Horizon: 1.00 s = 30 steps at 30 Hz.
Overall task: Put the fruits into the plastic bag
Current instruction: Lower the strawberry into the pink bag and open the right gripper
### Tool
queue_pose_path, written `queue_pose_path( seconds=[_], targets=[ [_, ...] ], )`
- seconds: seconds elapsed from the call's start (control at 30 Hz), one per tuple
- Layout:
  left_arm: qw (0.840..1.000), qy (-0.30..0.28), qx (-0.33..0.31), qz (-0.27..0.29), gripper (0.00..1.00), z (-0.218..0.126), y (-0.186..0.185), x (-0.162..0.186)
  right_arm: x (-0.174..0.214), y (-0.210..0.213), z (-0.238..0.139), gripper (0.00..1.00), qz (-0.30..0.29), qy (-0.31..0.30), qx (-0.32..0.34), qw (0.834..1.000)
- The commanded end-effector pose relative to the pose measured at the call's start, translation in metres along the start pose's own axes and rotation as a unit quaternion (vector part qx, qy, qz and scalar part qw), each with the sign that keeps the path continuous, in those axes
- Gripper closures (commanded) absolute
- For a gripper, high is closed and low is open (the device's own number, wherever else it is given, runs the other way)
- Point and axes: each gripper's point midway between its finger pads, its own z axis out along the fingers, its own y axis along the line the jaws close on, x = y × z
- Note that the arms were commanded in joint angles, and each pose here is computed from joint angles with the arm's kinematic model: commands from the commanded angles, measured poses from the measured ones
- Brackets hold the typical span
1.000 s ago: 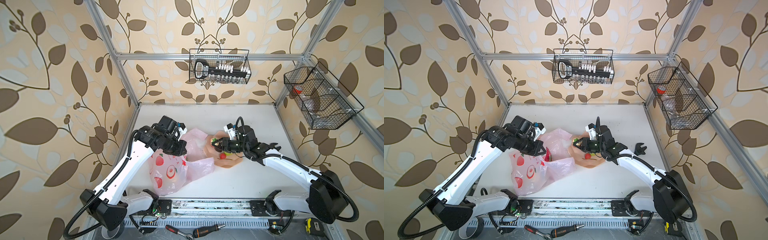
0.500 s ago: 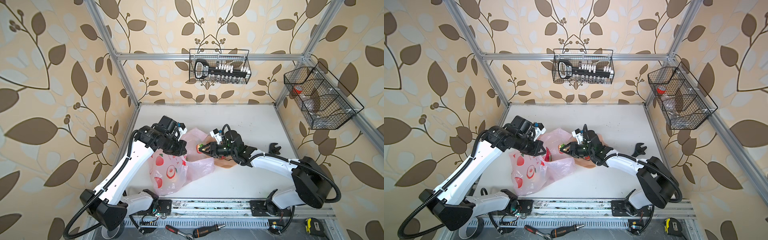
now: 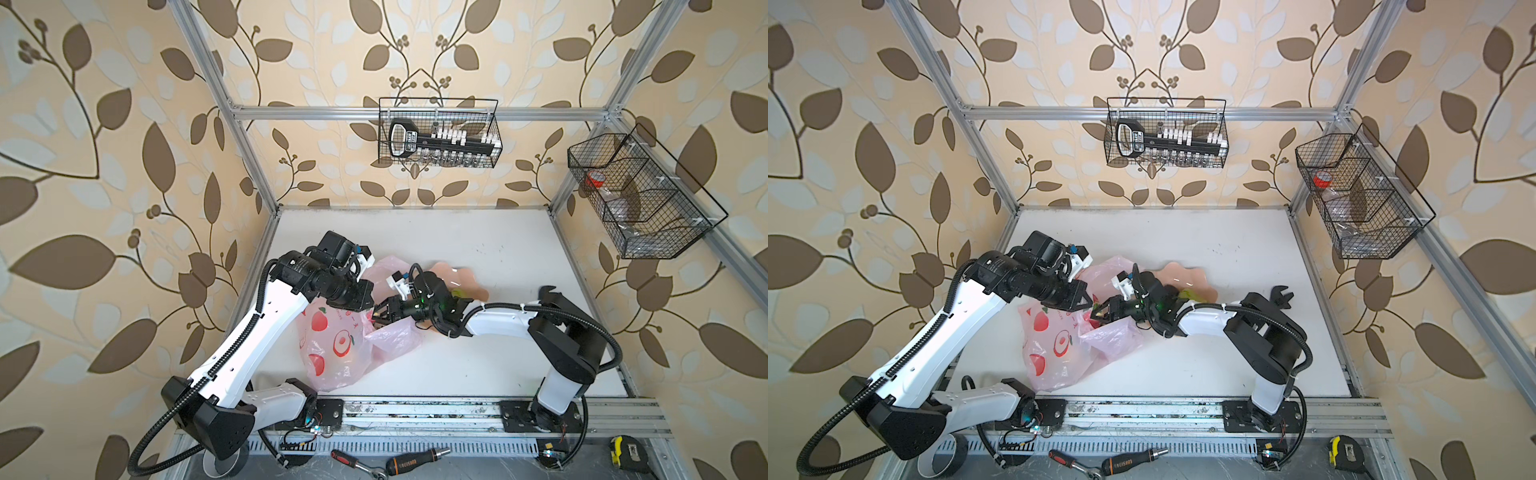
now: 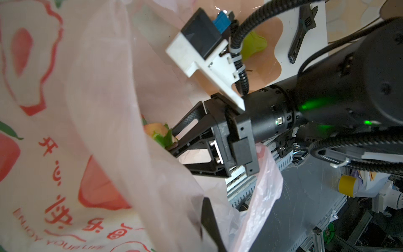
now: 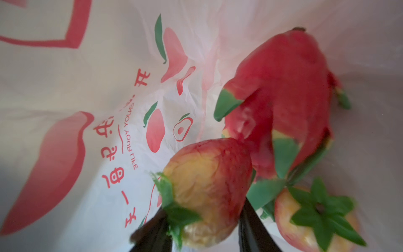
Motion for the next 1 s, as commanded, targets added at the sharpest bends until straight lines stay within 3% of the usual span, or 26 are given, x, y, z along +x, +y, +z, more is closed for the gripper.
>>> queue_pose_path(
  seconds=[0.0, 0.47, 0.63, 0.8, 0.97],
  targets=[
    [1.0, -0.015, 0.015, 0.01, 1.0, -0.008, -0.008, -0.009, 0.0, 0.015, 0.017, 0.6, 0.004, 0.01, -0.025, 1.0],
    [1.0, -0.019, 0.015, 0.017, 1.0, -0.007, -0.009, -0.015, 0.028, 0.019, 0.07, 0.53, 0.021, 0.072, -0.037, 0.996],
    [1.0, -0.017, 0.014, 0.016, 1.0, -0.005, -0.008, -0.015, 0.036, 0.023, 0.079, 0.42, 0.034, 0.089, -0.052, 0.994],
    [1.0, -0.017, 0.013, 0.016, 1.0, -0.005, -0.008, -0.014, 0.038, 0.029, 0.078, 0.23, 0.037, 0.098, -0.069, 0.992],
    [1.0, -0.016, 0.009, 0.017, 1.0, -0.005, -0.006, -0.013, 0.039, 0.033, 0.073, 0.16, 0.03, 0.104, -0.07, 0.992]
  ],
)
